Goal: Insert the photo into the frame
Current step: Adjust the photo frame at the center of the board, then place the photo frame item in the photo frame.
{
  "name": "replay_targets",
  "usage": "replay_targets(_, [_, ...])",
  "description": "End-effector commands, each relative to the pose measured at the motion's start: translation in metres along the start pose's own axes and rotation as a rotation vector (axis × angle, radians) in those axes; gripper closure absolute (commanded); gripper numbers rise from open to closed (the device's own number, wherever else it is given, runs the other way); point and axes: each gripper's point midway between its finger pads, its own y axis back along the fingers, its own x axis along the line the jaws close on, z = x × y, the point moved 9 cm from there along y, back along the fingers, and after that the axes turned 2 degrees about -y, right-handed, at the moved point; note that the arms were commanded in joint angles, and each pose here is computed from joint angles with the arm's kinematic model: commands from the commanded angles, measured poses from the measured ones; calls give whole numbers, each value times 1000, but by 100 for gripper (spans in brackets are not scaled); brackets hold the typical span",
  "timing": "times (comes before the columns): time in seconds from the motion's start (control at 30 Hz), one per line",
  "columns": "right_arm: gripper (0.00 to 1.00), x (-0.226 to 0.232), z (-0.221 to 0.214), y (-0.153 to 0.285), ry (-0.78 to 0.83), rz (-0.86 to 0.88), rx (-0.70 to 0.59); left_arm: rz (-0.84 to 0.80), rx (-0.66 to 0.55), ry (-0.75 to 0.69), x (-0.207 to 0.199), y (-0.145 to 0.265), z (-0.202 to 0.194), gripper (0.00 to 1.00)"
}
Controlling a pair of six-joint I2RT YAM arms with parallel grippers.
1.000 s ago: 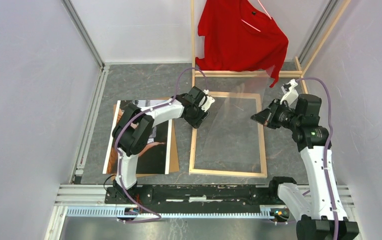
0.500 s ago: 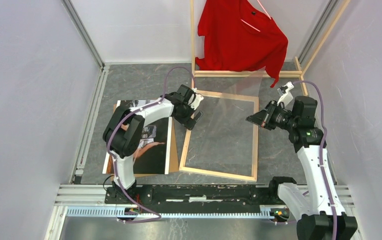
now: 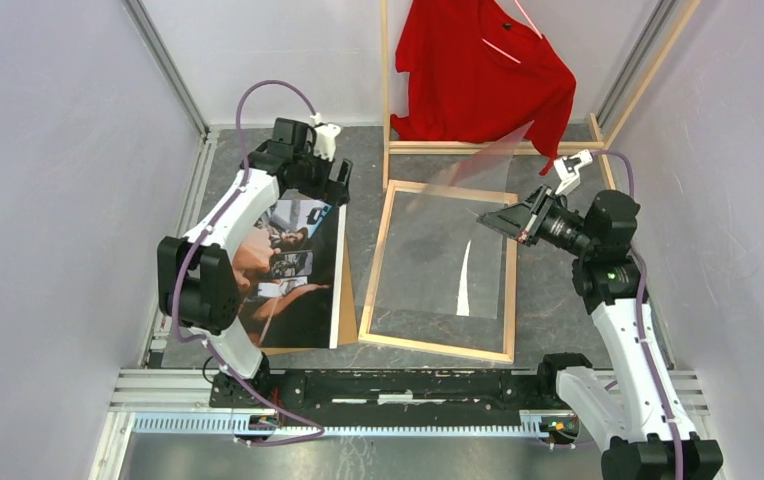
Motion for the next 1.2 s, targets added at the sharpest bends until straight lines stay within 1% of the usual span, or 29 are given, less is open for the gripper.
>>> replay_targets(0.0, [100,6,-1,0,17,107,-16,25,47,4,13,-2,-15,0])
replay_targets(0.1, [100,-23,-16,-6,3,64,12,34,71,9,14,-11,-29,0])
replay_targets(0.17, [100,-50,-29,-10,-8,24,59,38,86,12,15,-15,-35,0])
replay_targets(0.3, [100,-100,-55,-13,-12,-127,134,30,109,12,14,-20,-43,0])
replay_targets(0.4, [100,-122,-69,-13,-23,-183,170,23,117,14,14,-22,-46,0])
replay_targets(0.63, [100,-139,-73,-9,2,-268,178,-2,135,7,8,-26,-52,1])
replay_targets(0.87, [100,-149,-74,-7,37,-314,135,-28,162,-19,-7,-37,-57,2])
replay_targets(1.07, [100,-157,-64,-4,45,-361,74,-32,166,-24,-10,-39,-58,3])
replay_targets(1.17, [100,-160,-62,-4,38,-373,76,-29,166,-28,-10,-38,-58,2])
